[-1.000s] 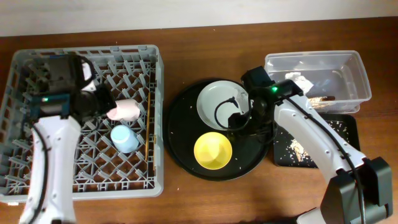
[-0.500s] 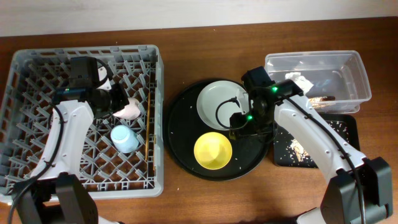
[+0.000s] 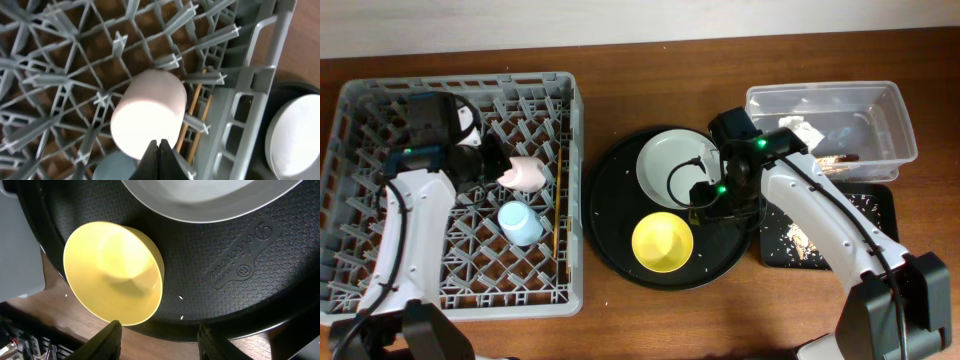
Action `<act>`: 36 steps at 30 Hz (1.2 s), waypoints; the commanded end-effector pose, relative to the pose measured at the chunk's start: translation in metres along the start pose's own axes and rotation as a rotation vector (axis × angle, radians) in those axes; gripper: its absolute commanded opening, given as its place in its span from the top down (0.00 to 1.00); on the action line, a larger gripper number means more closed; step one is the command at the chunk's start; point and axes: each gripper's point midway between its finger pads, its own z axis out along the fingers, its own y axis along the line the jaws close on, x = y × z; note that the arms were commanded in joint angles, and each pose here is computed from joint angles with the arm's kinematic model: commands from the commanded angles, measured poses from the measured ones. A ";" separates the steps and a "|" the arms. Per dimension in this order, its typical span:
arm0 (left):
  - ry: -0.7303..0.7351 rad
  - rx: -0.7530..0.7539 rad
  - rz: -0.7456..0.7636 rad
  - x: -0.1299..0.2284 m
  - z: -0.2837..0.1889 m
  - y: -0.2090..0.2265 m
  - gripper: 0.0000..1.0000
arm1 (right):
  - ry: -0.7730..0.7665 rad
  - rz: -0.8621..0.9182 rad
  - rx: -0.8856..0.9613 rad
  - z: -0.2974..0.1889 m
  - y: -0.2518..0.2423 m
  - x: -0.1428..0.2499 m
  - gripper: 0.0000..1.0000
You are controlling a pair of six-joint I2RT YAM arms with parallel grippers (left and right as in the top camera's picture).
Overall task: Sort waste into correct bins and load items into the dishwasher rack
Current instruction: 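Lower the pink cup into the rack and open the left gripper, then reach the left gripper to the yellow bowl on the tray and grasp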
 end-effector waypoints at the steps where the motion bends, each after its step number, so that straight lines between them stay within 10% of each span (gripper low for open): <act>1: 0.022 -0.030 -0.008 0.009 0.017 0.005 1.00 | -0.005 -0.010 0.011 -0.001 -0.002 0.001 0.49; 19: -0.050 0.240 0.000 -0.025 0.002 -0.036 0.95 | -0.020 -0.022 -0.019 -0.007 0.005 0.000 0.47; 21: -0.151 0.255 0.010 -0.039 -0.050 -0.039 0.85 | -0.018 -0.099 -0.207 -0.013 0.039 0.003 0.44; 25: -0.196 0.264 0.020 -0.011 -0.116 -0.044 0.15 | -0.009 -0.153 -0.123 -0.003 0.050 0.009 0.38; 28: -0.100 0.243 0.001 0.028 -0.132 -0.041 0.16 | -0.081 -0.016 0.134 -0.005 0.004 -0.007 0.35; 30: -0.017 0.237 0.053 0.053 -0.132 -0.045 0.18 | -0.108 0.001 0.140 -0.007 -0.003 -0.015 0.01; 36: 0.131 0.288 0.221 0.103 -0.127 -0.087 0.21 | -0.133 -0.004 0.136 -0.008 -0.002 -0.021 0.01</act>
